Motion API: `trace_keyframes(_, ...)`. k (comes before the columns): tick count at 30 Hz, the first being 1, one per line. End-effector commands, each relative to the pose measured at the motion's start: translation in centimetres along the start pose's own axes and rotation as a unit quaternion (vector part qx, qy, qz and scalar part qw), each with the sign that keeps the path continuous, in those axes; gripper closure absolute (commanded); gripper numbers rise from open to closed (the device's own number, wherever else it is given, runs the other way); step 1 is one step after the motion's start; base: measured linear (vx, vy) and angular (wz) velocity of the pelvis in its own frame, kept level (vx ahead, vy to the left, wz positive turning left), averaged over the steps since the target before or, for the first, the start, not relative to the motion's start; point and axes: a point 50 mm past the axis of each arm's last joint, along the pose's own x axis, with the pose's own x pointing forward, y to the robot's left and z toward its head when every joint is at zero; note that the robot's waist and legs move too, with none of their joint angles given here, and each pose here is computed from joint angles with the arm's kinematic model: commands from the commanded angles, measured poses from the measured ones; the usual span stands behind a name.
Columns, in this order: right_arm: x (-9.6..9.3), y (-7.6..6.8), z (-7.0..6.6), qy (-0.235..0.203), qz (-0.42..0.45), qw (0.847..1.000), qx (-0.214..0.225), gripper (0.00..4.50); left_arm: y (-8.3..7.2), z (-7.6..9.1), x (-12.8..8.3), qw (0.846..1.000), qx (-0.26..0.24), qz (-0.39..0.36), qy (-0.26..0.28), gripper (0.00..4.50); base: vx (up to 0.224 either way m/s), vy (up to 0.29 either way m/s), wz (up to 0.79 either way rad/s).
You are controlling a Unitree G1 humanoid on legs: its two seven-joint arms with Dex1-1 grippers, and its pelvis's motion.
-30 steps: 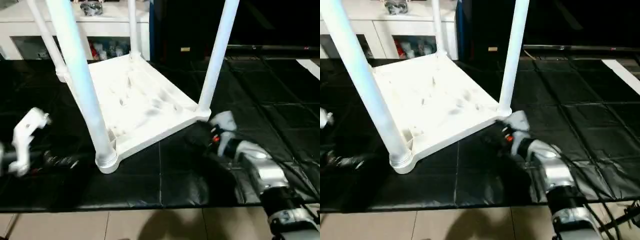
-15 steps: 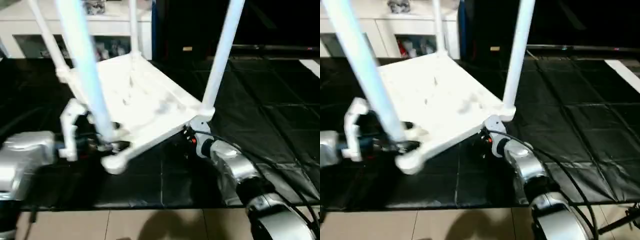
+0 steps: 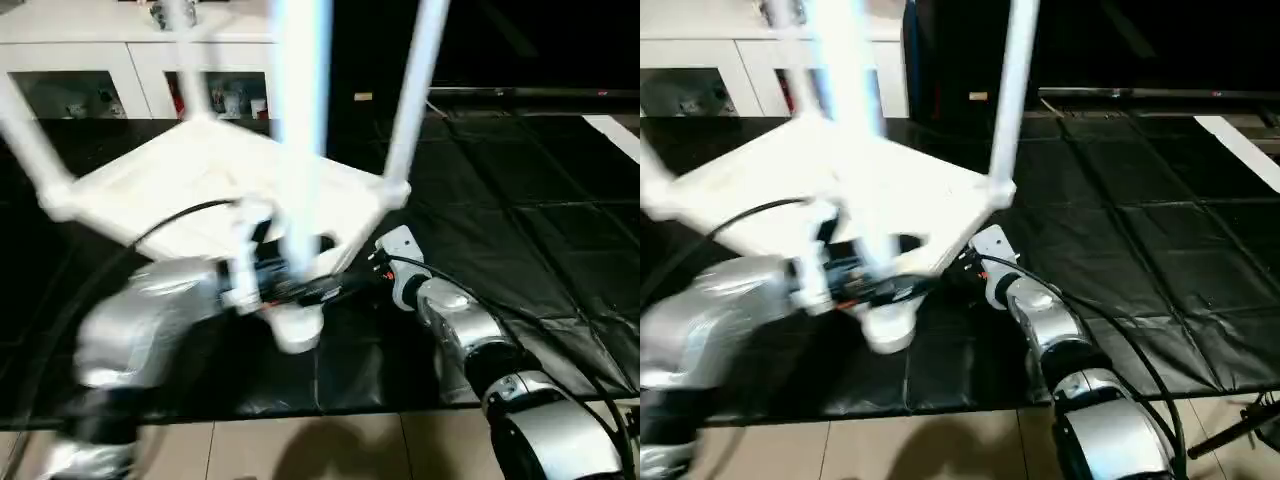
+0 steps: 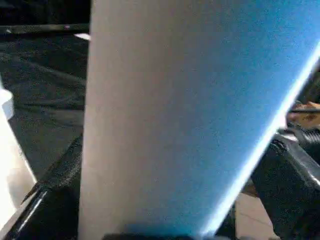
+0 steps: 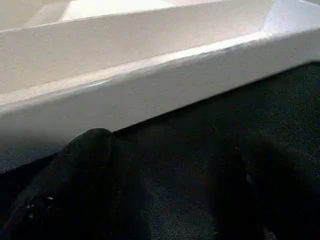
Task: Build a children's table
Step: Rotate table base
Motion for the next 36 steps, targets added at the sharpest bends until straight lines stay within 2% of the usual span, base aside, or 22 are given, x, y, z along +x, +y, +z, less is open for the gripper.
trace_keyframes(1, 1.2, 2.2, 1.7, -0.028, 0.040, 0.999, -0.017, 0.00, -1.0, 0.9, 2.2, 0.999, 0.027, -0.033, -0.012, 0.06, 0.000, 0.000, 0.00)
trace_keyframes(6, 1.2, 2.3, 1.2, -0.025, 0.037, 0.999, -0.013, 0.00, -1.1, 1.4, 4.8, 0.998, 0.030, -0.023, -0.044, 0.06, 0.000, 0.000, 0.00)
trace_keyframes(7, 1.2, 2.3, 1.2, -0.025, 0.037, 0.999, -0.013, 0.00, -1.1, 1.4, 4.8, 0.998, 0.030, -0.023, -0.044, 0.06, 0.000, 0.000, 0.00)
trace_keyframes(9, 1.2, 2.4, 1.1, -0.025, 0.035, 0.999, -0.013, 0.00, -1.4, 1.9, 6.5, 0.997, 0.032, -0.032, -0.065, 0.06, 0.000, 0.000, 0.00)
trace_keyframes(15, 0.9, 1.5, 0.8, -0.023, 0.012, 1.000, -0.012, 0.00, -0.3, 2.4, 7.0, 0.996, 0.053, -0.003, -0.072, 0.06, 0.000, 0.000, 0.00)
trace_keyframes(17, 0.6, 0.9, 0.7, -0.023, 0.002, 1.000, -0.011, 0.00, 0.4, 2.5, 6.5, 0.996, 0.065, 0.005, -0.065, 0.06, 0.000, 0.000, 0.00)
trace_keyframes(21, -0.8, -1.7, 0.3, -0.030, -0.016, 0.999, -0.012, 0.00, 1.7, 1.8, 3.6, 0.994, 0.095, -0.049, 0.006, 0.06, 0.000, 0.000, 0.00)
trace_keyframes(24, -1.4, -2.4, 0.3, -0.033, -0.016, 0.999, -0.017, 0.00, 1.9, 1.4, 2.7, 0.992, 0.101, -0.067, 0.032, 0.06, 0.000, 0.000, 0.00)
trace_keyframes(25, -2.2, -3.5, 0.4, -0.042, -0.011, 0.999, -0.027, 0.00, 2.5, 0.8, 1.3, 0.987, 0.108, -0.088, 0.075, 0.06, 0.000, 0.000, 0.00)
trace_keyframes(29, -4.0, -5.4, 0.6, -0.052, -0.002, 0.997, -0.056, 0.00, 3.8, -0.1, -0.9, 0.978, 0.107, -0.104, 0.147, 0.06, 0.000, 0.000, 0.00)
trace_keyframes(36, -6.3, -7.1, 0.9, -0.057, 0.026, 0.994, -0.095, 0.00, 5.5, -1.0, -2.6, 0.959, 0.131, -0.099, 0.233, 0.06, 0.000, 0.000, 0.00)
